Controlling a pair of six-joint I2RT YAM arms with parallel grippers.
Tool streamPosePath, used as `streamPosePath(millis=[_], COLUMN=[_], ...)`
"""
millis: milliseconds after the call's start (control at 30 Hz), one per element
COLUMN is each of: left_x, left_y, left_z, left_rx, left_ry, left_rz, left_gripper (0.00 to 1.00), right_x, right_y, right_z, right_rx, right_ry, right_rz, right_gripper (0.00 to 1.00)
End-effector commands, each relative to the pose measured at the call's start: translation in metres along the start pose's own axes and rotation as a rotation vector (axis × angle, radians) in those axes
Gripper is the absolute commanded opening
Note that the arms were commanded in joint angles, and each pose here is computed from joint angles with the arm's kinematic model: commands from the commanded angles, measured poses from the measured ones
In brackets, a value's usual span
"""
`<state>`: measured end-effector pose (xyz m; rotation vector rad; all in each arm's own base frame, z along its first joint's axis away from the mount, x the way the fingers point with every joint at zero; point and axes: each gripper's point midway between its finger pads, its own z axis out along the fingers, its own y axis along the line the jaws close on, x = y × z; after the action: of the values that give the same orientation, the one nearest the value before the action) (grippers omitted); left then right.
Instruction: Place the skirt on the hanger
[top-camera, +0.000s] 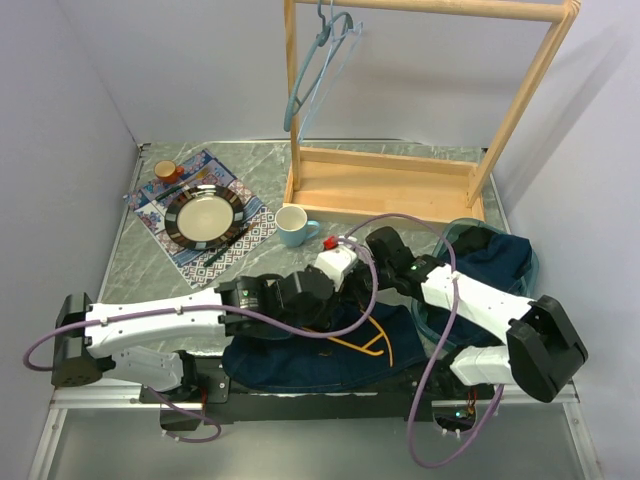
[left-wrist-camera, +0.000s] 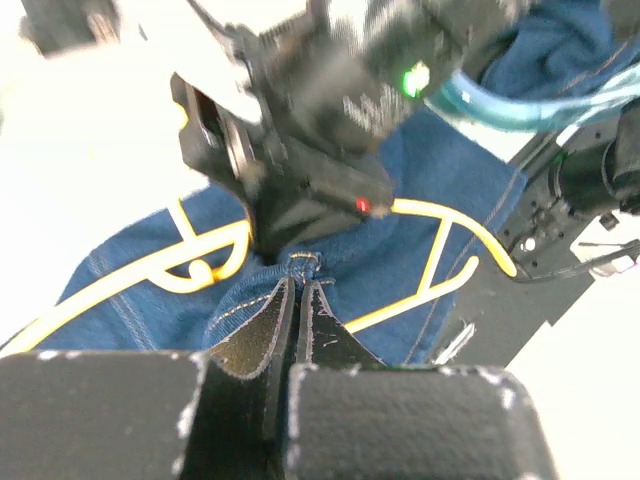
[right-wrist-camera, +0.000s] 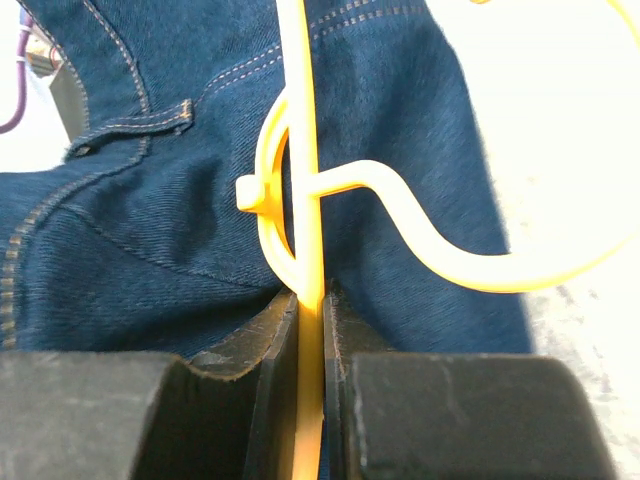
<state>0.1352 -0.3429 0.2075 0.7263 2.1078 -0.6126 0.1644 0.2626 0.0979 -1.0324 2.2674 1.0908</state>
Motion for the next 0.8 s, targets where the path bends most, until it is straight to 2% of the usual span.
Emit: streamPosePath(millis=[0,133,333,500,767], left_x=[-0.066,-0.101,-0.124,-0.149,-0.152], left_y=[-0.001,-0.003,-0.016,-0.011,-0.029], left_z=[-0.026,-0.040,-0.064,-0.094,-0.121], left_rx=[0.029,0.040,0.125,0.132,0.275], left_ry=[-0.149,-0.216,-0.272,-0.366,-0.374], left_rz=[0.019,0.041,0.039,0.037,0.025], left_gripper=[0.01,0.01,0.01,0.01,0.01], right_x=[-0.029,-0.033,-0.050,-0.043,-0.065], right_y=[0.017,0.015,-0.002,0.010,-0.006], right_z=[-0.008,-0.011,-0.018,-0.012,-0.023], right_rx=[0.004,0.056,0.170,0.114,0.232], right_ry=[-0.044,-0.018,-0.027,0.014,0.002], right_rz=[-0.149,-0.198,-0.250,-0.265,-0.324], right_gripper=[0.00,0.00,0.00,0.00,0.00])
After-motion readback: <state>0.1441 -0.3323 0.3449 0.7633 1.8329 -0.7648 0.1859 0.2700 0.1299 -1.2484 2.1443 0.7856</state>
